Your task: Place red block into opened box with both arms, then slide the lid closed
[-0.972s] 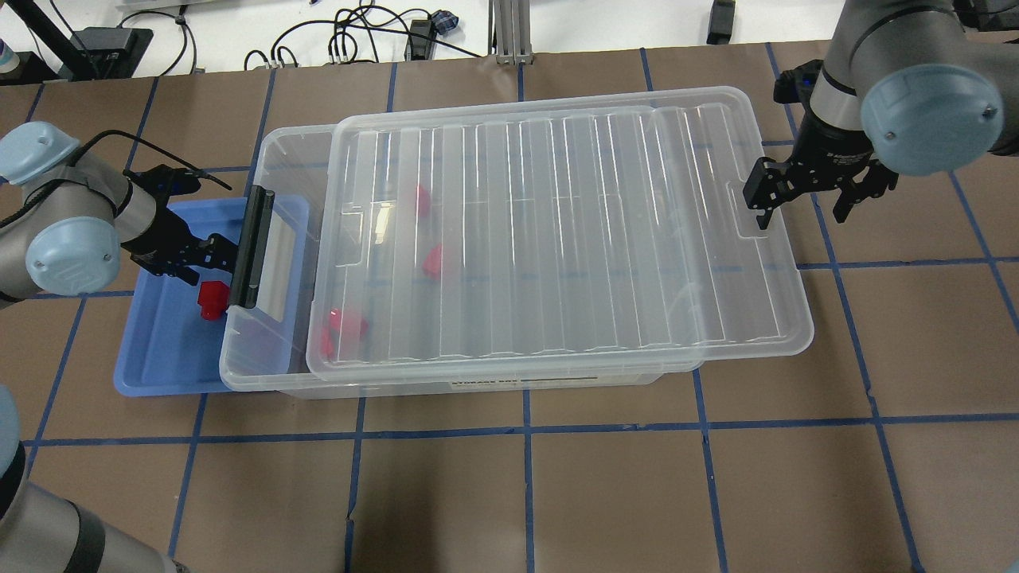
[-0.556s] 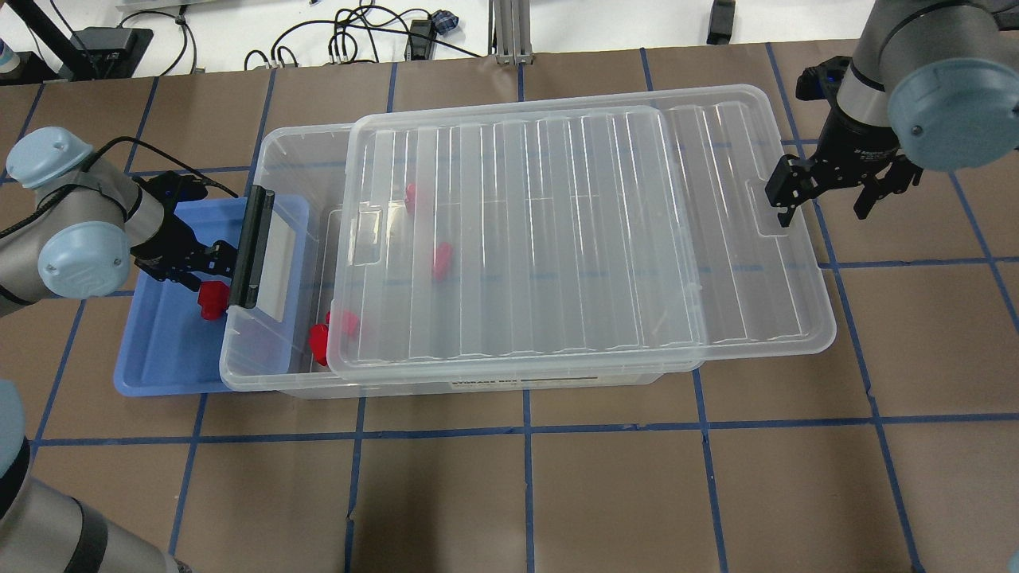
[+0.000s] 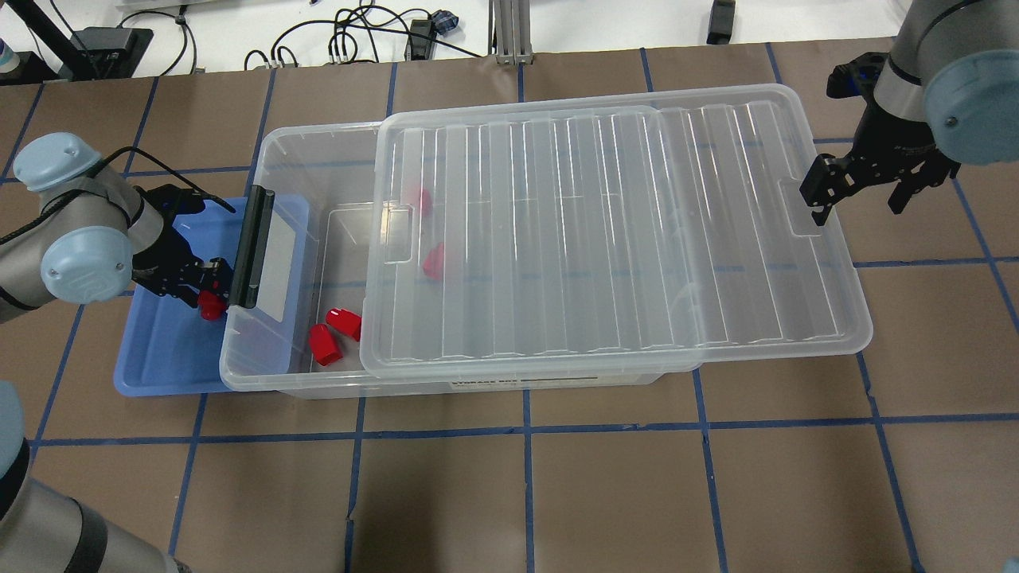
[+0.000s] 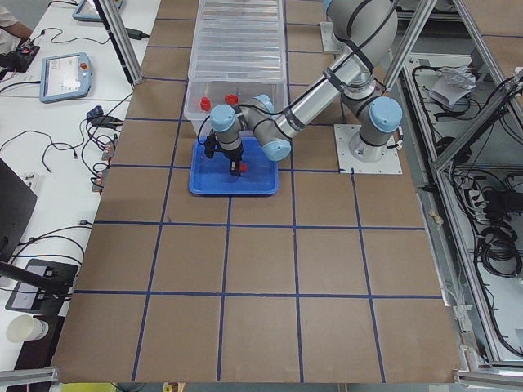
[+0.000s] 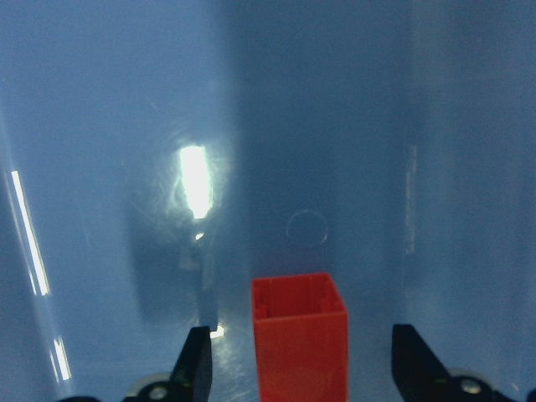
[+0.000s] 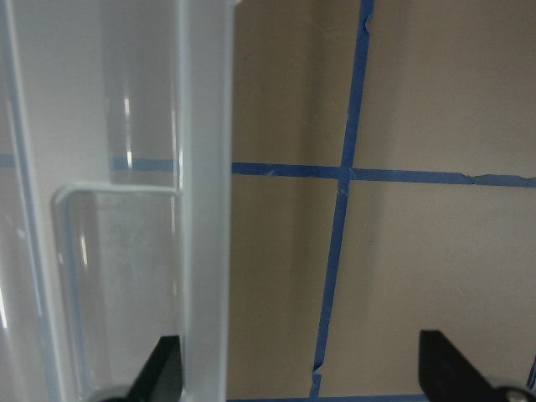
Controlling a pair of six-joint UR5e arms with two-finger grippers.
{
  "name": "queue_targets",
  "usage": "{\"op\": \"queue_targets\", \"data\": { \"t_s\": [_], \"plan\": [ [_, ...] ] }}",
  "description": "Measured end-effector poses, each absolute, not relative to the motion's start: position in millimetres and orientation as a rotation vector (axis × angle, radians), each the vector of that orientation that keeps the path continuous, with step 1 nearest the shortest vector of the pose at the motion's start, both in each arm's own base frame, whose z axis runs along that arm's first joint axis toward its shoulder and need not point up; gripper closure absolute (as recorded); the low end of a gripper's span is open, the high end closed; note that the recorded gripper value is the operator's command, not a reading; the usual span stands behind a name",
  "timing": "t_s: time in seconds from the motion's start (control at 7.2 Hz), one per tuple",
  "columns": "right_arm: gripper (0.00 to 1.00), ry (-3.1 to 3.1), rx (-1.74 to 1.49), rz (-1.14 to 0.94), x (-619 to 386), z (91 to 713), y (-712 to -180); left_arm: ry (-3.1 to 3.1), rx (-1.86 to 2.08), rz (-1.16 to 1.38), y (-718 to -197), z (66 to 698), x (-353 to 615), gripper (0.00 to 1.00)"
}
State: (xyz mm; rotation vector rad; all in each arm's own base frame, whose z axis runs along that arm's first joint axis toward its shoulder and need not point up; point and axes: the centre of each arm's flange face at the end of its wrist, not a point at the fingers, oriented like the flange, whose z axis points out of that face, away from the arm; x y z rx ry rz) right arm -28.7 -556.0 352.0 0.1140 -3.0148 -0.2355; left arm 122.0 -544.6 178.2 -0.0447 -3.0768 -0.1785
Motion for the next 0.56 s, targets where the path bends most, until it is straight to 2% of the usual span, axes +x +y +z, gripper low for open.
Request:
{"op": "queue_targets", "data": {
  "t_s": [0.14, 0.42, 0.56],
  "plan": [
    [0.0, -3.012, 0.104, -0.242, -37, 352, -555, -3.082, -0.034, -0.176, -543, 181, 122, 0.88],
    [0.0, -3.016, 0.078, -0.25, -58, 352, -553, -3.101, -0.044, -0.127, -554, 208, 122, 0.89],
    [0.0, -3.016, 0.105, -0.245, -63, 353, -553, -3.103, -0.064, -0.101, -569, 248, 121, 0.89]
  ]
}}
